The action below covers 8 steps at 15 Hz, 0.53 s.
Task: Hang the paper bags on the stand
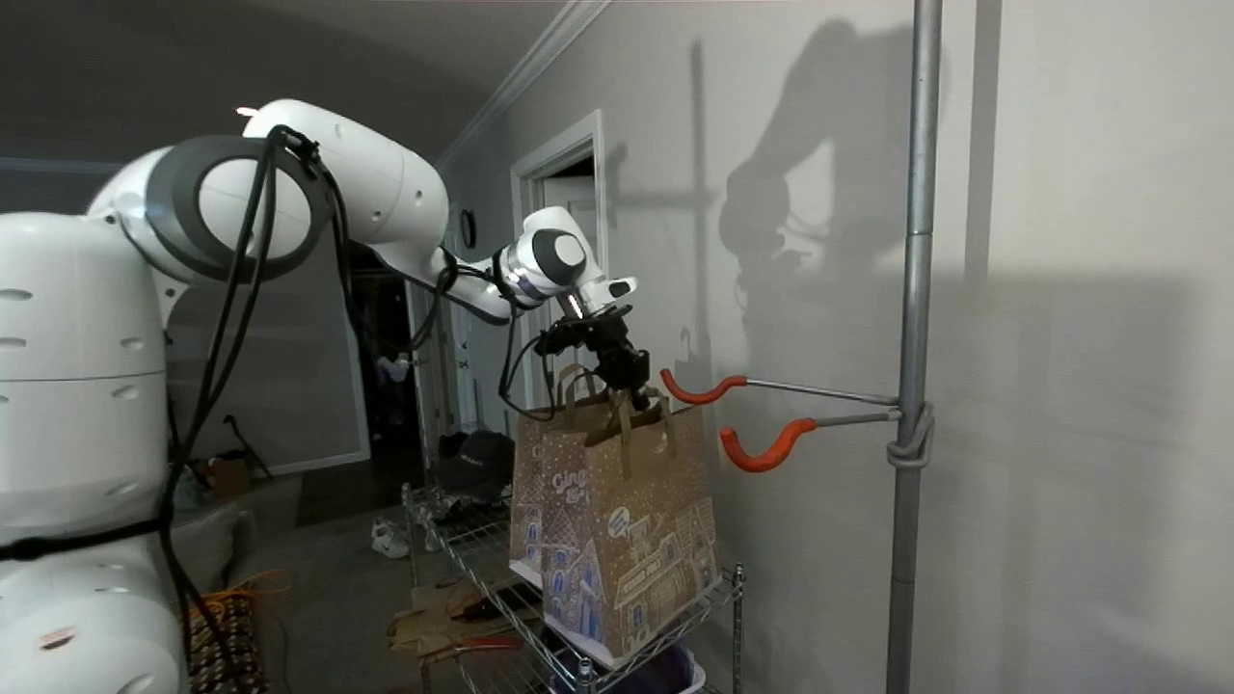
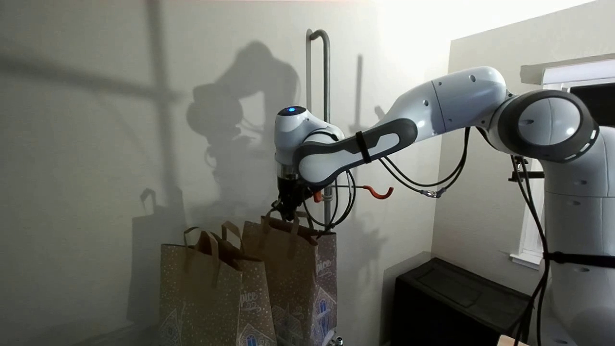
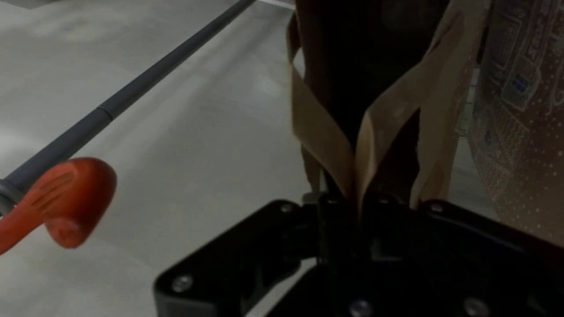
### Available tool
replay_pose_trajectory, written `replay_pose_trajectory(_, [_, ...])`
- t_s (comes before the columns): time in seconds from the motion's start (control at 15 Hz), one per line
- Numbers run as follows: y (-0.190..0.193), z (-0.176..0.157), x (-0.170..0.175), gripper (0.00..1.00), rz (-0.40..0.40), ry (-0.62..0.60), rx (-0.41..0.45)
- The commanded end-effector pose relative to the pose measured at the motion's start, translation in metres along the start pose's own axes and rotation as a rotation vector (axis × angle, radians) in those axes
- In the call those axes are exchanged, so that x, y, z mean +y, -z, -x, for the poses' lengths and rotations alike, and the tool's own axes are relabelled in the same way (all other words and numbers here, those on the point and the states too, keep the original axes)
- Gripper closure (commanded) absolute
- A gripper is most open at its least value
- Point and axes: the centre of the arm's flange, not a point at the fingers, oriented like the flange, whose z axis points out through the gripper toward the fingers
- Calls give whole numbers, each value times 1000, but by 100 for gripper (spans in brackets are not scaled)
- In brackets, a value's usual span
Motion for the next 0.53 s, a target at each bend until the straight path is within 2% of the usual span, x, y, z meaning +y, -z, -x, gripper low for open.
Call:
replay_pose_trajectory(0.0, [6, 4, 7, 100, -33, 7, -18])
replay_pose_trajectory(0.07, [8, 4, 7, 96, -32, 5, -20])
replay_pose_trajectory(0.33, [28, 9, 10, 95, -23, 38, -20])
replay_pose_trajectory(0.4, [36, 13, 13, 96, -35, 61, -24])
replay_pose_trajectory(0.47, [49, 20, 16, 95, -79, 103, -28])
